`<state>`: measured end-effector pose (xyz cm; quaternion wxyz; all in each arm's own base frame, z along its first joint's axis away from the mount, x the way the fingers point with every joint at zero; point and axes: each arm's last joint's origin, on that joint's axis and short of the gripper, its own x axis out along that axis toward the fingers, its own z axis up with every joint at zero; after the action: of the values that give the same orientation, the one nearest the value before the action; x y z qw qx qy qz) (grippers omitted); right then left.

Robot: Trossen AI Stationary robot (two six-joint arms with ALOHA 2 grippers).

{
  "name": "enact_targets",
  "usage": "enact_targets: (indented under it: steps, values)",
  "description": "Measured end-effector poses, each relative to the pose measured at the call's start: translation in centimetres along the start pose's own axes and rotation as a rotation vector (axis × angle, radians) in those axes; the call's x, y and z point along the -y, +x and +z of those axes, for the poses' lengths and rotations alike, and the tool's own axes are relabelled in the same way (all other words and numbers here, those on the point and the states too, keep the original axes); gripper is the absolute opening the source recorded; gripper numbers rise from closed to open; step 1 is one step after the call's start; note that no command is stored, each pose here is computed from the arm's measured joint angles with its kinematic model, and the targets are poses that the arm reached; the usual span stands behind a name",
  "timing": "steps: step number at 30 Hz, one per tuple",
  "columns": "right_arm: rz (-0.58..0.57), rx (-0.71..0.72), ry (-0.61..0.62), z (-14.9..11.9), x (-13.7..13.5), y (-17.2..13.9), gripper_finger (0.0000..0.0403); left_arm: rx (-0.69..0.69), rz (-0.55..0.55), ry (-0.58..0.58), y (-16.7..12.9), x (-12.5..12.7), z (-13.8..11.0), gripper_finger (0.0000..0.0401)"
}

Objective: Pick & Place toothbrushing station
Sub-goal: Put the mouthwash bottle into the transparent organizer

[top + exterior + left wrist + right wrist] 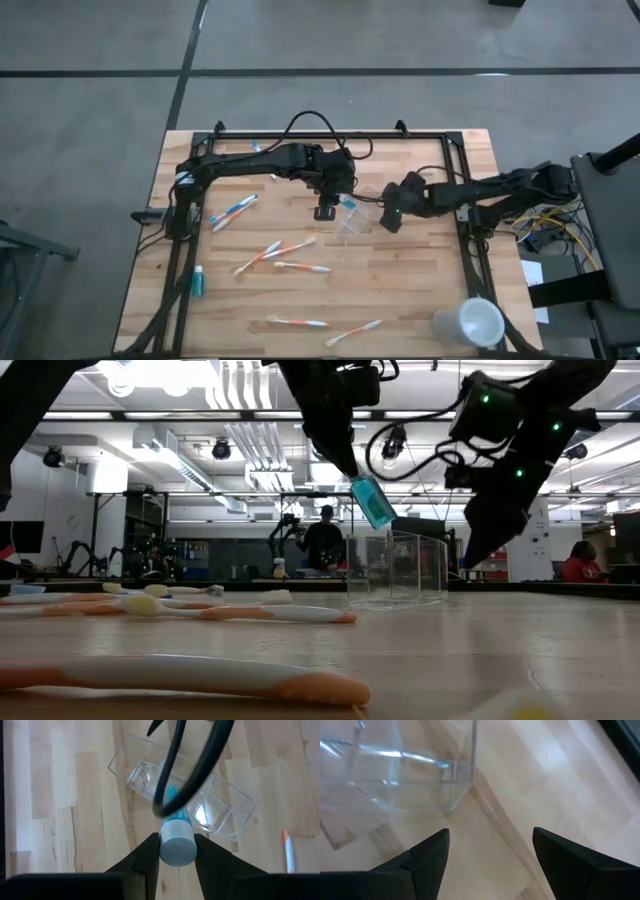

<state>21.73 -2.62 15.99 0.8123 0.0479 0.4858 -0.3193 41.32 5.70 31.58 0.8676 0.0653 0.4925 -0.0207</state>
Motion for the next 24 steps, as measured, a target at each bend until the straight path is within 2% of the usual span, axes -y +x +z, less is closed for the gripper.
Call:
enact_targets:
  steps: [3,6,8,18,24]
  values:
    - [-0.011,-0.023,-0.012,-0.1,-0.5,0.9,0.0278,0.0,0.0,0.0,0.0,0.0,0.0,0.0108]
    - [-0.006,-0.011,0.028,0.0,-1.0,1.7,0.0276,-0.006,-0.001,0.0,0.0,0.0,-0.1,0.0108]
    - [0.003,0.01,0.07,0.3,-1.3,2.2,0.0277,-0.01,0.0,-0.001,0.0,0.0,-0.1,0.0108]
    - [0.026,0.078,0.119,1.0,-2.1,3.6,0.0274,-0.026,-0.002,-0.002,0.0,0.0,-0.3,0.0108]
    - [0.053,0.169,0.175,2.2,-2.1,4.2,0.0276,-0.035,-0.009,-0.002,0.0,0.1,-0.3,0.0108]
